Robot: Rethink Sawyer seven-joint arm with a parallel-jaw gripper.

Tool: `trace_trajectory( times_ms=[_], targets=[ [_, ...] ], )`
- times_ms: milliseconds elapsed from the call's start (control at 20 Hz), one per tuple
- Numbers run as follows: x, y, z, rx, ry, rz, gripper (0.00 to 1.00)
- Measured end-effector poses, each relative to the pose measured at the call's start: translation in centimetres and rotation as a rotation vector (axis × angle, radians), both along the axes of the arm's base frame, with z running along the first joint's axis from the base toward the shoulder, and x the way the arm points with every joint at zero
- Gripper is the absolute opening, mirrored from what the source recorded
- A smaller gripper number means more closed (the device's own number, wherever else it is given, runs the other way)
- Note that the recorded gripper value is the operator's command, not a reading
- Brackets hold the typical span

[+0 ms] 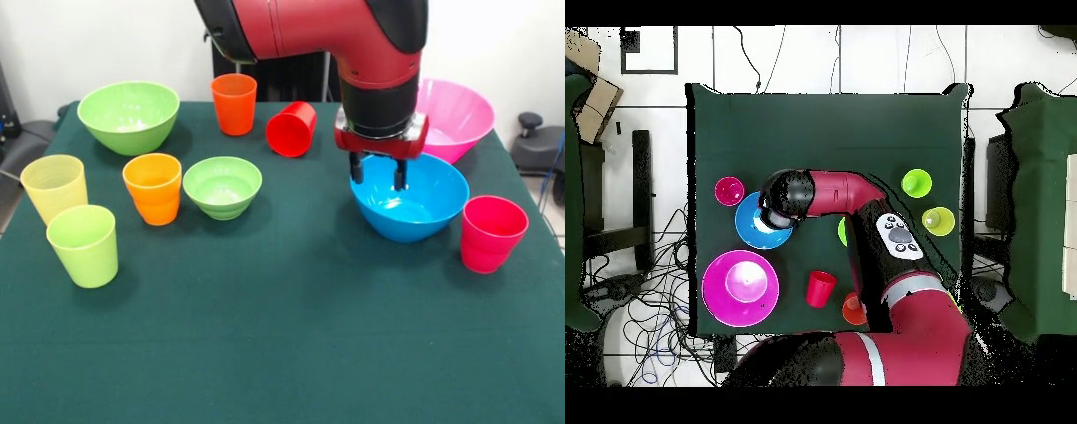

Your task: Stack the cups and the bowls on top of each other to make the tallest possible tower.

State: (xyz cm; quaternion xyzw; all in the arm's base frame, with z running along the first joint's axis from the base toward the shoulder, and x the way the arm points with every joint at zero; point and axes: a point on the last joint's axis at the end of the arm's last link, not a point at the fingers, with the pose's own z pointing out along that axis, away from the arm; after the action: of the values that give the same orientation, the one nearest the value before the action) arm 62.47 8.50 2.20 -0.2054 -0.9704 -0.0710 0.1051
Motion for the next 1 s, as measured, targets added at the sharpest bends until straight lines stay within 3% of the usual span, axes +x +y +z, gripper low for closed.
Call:
trace_trajectory(
  times_ms=[1000],
  targets=[
    [-0.9,-0.3,-1.3,-0.009,0.015,0.024,1.00]
  ],
)
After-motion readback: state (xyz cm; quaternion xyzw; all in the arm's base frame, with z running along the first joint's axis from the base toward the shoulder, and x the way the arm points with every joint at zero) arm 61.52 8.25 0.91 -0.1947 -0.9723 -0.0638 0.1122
